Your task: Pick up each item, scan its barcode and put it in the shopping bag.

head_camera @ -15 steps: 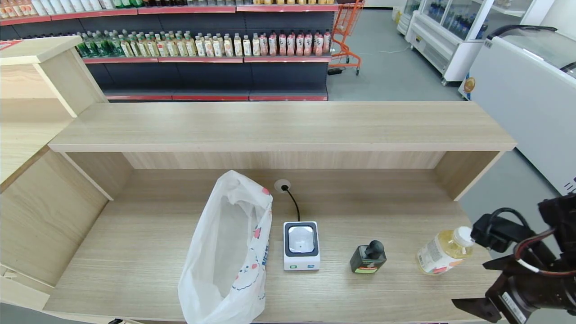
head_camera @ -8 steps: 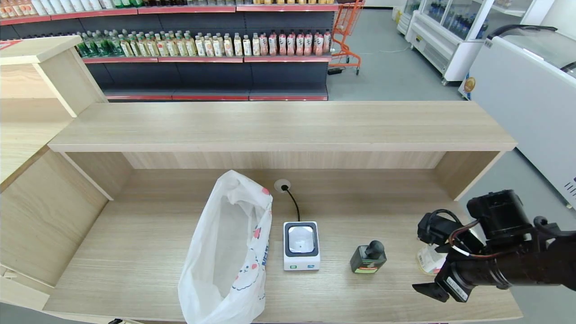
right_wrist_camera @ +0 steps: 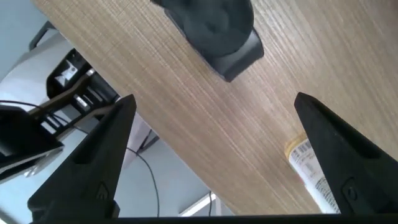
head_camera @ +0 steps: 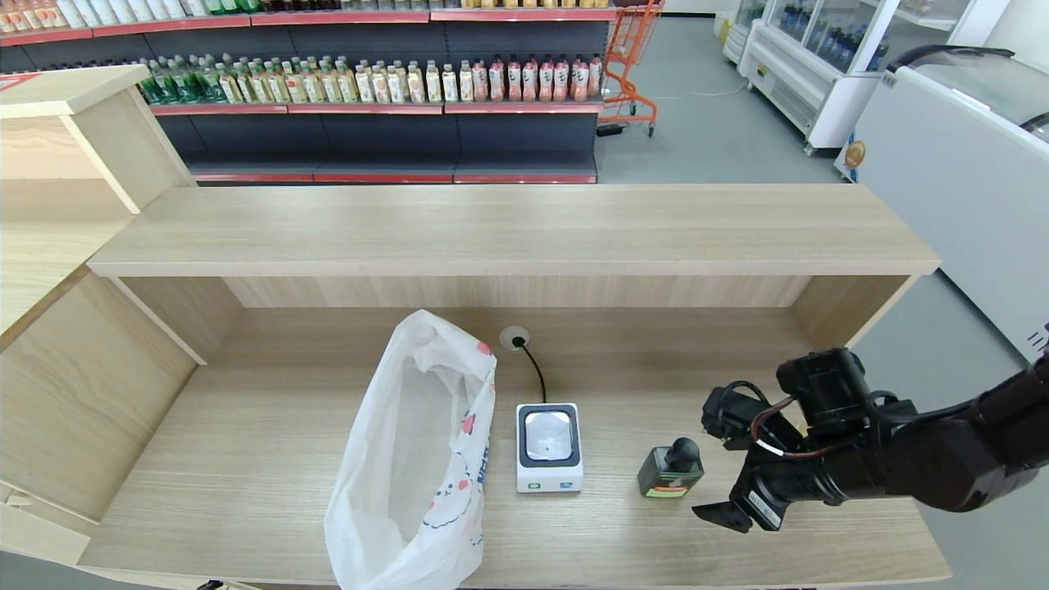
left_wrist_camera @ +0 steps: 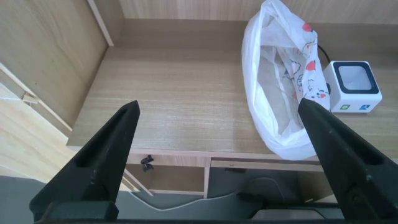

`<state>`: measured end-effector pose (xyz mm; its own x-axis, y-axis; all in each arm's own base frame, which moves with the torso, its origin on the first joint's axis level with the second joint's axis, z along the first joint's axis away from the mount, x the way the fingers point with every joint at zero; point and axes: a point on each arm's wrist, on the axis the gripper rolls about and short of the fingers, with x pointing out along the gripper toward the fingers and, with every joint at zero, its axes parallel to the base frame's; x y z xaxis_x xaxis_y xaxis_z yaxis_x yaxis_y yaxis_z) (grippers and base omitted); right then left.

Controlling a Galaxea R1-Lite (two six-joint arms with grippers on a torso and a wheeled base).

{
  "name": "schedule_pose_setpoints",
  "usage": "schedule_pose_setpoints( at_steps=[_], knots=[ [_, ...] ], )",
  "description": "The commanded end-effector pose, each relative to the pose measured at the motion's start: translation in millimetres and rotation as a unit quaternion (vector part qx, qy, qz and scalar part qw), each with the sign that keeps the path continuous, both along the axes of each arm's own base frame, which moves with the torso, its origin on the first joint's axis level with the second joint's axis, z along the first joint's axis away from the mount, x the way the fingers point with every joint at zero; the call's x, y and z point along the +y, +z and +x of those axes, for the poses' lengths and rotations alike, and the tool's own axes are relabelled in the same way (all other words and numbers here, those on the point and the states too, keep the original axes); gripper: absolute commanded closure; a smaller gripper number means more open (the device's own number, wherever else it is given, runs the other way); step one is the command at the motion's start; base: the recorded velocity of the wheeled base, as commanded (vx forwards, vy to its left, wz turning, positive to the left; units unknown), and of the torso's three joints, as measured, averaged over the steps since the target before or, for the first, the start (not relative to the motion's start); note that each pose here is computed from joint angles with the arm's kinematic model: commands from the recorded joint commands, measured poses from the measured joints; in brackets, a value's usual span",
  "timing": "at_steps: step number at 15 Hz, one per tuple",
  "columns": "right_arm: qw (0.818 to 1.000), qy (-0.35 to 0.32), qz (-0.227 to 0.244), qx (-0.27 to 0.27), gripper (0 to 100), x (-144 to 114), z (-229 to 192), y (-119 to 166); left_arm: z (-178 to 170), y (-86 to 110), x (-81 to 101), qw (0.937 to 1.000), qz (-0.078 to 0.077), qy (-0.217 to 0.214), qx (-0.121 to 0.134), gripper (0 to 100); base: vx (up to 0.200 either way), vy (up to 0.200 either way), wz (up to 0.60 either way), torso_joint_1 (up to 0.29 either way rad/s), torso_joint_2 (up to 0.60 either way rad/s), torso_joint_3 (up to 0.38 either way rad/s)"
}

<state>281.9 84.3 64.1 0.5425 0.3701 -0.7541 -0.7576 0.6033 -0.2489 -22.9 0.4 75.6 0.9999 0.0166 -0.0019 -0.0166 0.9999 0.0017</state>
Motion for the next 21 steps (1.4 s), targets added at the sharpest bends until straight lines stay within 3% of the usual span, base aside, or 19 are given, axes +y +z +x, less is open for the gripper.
schedule_pose_setpoints(
  at_steps=[1,15,16,21],
  knots=[
    [1.0,0.019,-0.008,-0.001,0,5.3,11.4,-13.3,0.0,0.0,0.0,1.0,0.0,0.0,0.0,0,0.0,0.0,0.0,0.0,0.0,0.0],
    [0.998,0.063,0.005,-0.02,0,31.2,27.8,-30.9,0.0,0.0,0.0,1.0,0.0,0.0,0.0,0,0.0,0.0,0.0,0.0,0.0,0.0],
    [0.998,0.062,0.006,-0.027,100,31.8,29.3,-33.2,0.0,0.0,0.0,1.0,0.0,0.0,0.0,0,0.0,0.0,0.0,0.0,0.0,0.0],
    [0.998,0.064,0.003,-0.027,100,32.5,24.5,-37.4,0.0,0.0,0.0,1.0,0.0,0.0,0.0,0,0.0,0.0,0.0,0.0,0.0,0.0]
  ],
)
